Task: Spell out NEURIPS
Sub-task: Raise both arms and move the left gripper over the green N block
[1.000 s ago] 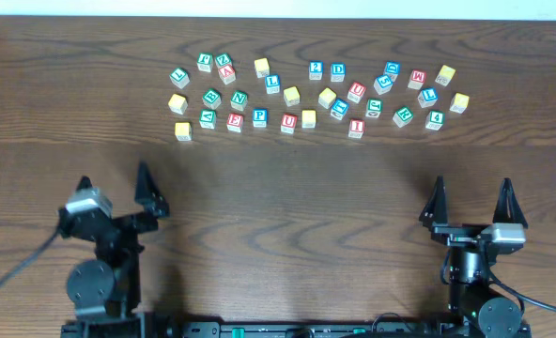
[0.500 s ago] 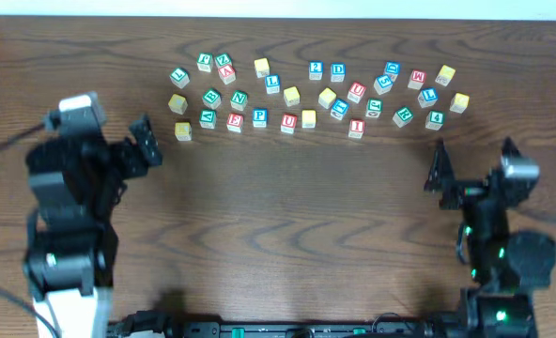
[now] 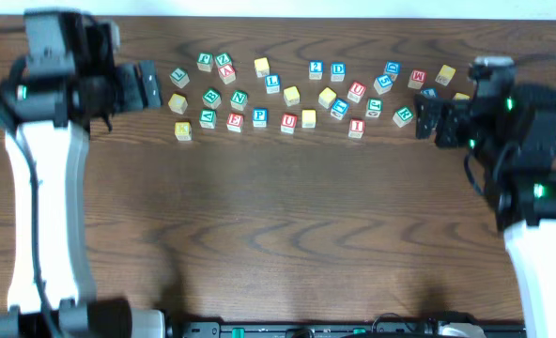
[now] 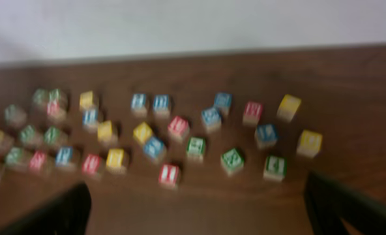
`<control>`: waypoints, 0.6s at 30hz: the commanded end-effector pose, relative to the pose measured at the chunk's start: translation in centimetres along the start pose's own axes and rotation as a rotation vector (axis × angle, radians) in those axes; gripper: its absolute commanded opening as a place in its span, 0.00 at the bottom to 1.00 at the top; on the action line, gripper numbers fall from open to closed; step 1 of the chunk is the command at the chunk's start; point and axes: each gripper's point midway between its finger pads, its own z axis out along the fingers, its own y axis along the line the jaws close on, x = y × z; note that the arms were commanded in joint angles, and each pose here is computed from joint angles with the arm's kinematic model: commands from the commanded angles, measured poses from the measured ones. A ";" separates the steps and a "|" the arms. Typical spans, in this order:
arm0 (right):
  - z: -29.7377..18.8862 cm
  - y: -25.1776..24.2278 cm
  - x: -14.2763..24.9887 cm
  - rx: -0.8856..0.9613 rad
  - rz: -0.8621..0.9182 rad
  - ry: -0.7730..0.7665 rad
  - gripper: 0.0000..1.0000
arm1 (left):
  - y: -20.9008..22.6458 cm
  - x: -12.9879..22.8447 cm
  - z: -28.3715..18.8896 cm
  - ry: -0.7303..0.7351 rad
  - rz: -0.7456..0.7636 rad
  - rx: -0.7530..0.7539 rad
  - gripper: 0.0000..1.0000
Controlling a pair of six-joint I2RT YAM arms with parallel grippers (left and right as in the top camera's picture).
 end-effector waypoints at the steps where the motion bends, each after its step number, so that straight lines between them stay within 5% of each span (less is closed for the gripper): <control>1: 1.6 0.5 -1.6 -0.053 -0.014 0.070 0.99 | -1.6 -2.8 1.4 0.019 0.089 0.024 0.98; 8: 5.7 -0.4 0.5 -0.043 0.037 0.297 0.99 | -5.2 -4.1 7.0 0.086 0.163 0.065 0.98; 18: 12.6 -2.0 5.1 -0.031 0.074 0.460 0.99 | -11.8 -0.3 15.6 0.217 0.348 0.147 0.98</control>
